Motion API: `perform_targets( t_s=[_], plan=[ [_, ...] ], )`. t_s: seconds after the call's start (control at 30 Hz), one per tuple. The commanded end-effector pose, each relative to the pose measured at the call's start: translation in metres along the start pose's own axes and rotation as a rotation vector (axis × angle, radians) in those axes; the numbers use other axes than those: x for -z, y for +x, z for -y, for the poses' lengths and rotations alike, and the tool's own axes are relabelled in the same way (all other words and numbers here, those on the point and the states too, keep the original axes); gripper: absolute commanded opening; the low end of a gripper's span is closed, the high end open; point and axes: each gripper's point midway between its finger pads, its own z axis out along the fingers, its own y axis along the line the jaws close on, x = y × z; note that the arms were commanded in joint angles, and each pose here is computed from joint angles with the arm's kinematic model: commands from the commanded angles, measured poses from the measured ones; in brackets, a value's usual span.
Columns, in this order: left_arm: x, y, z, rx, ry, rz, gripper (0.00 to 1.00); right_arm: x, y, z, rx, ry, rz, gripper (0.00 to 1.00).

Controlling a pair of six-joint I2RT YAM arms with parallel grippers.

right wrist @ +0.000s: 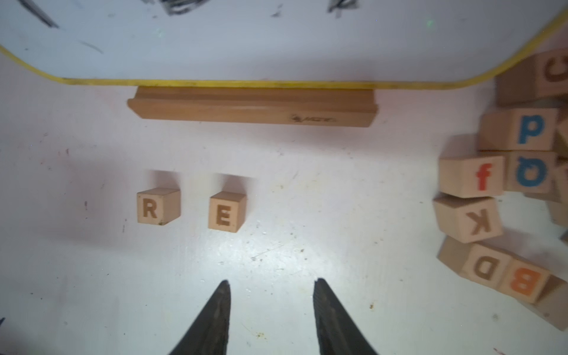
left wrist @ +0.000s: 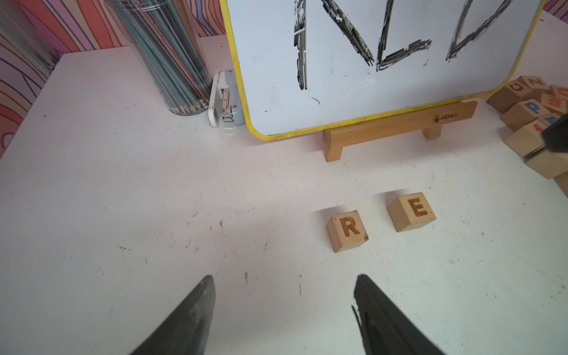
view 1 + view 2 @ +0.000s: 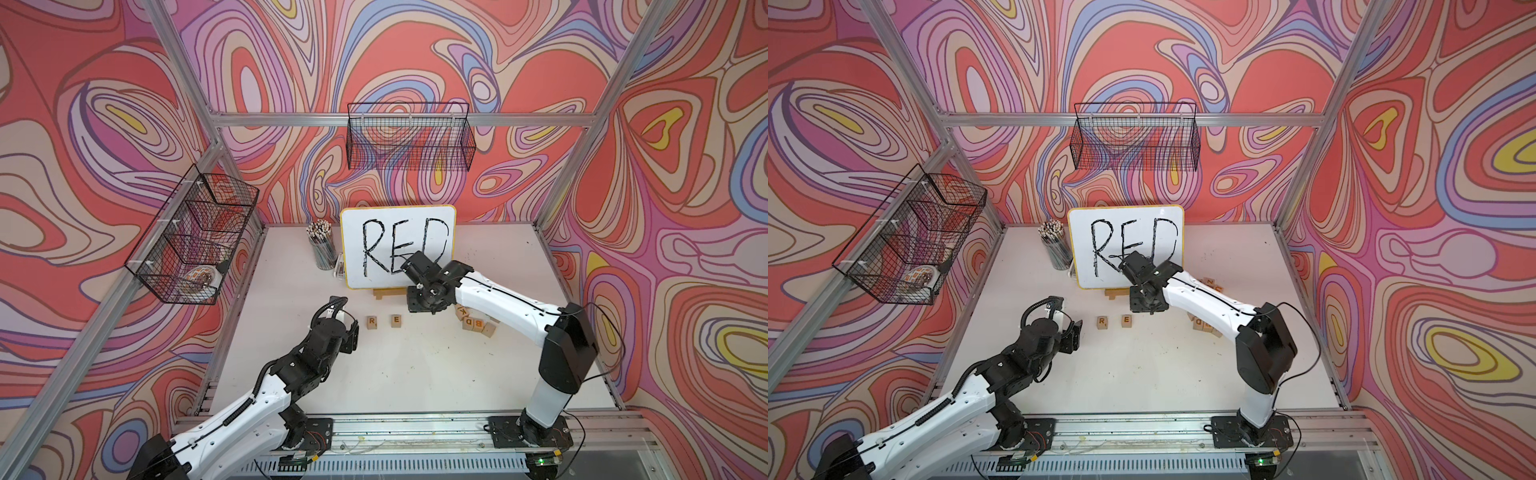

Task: Assemble the uppercase word "red" with letter blocks
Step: Place the letter block at the center of the board, then pick up the letter block from the center of the board.

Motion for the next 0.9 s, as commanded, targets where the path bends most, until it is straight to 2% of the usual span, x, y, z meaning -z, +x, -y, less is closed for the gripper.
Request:
perform_targets(
  t_s=[0.0, 0.17, 0.43, 0.53, 0.6, 0.87],
  plan=[
    [0.000, -0.012, 0.001, 0.017, 0.004, 0.028, 0.74, 0.013, -0.010, 0.047, -0.031, 0.079, 0.051, 0.45],
    [-0.005, -0.018, 0.007, 0.014, 0.021, 0.024, 0.74, 0.025, -0.020, 0.102, -0.107, 0.121, 0.110, 0.44],
    [-0.005, -0.035, 0.017, 0.000, 0.051, 0.037, 0.74, 0.010, -0.024, 0.174, -0.196, 0.160, 0.132, 0.43],
    [-0.006, -0.032, 0.018, -0.006, 0.056, 0.024, 0.74, 0.004, -0.030, 0.187, -0.191, 0.172, 0.137, 0.43],
    [-0.001, -0.050, 0.021, 0.003, 0.064, 0.055, 0.74, 0.000, -0.035, 0.193, -0.190, 0.167, 0.134, 0.42],
    [0.009, -0.055, 0.016, 0.003, 0.052, 0.064, 0.74, -0.020, -0.055, 0.216, -0.173, 0.166, 0.106, 0.37]
  ],
)
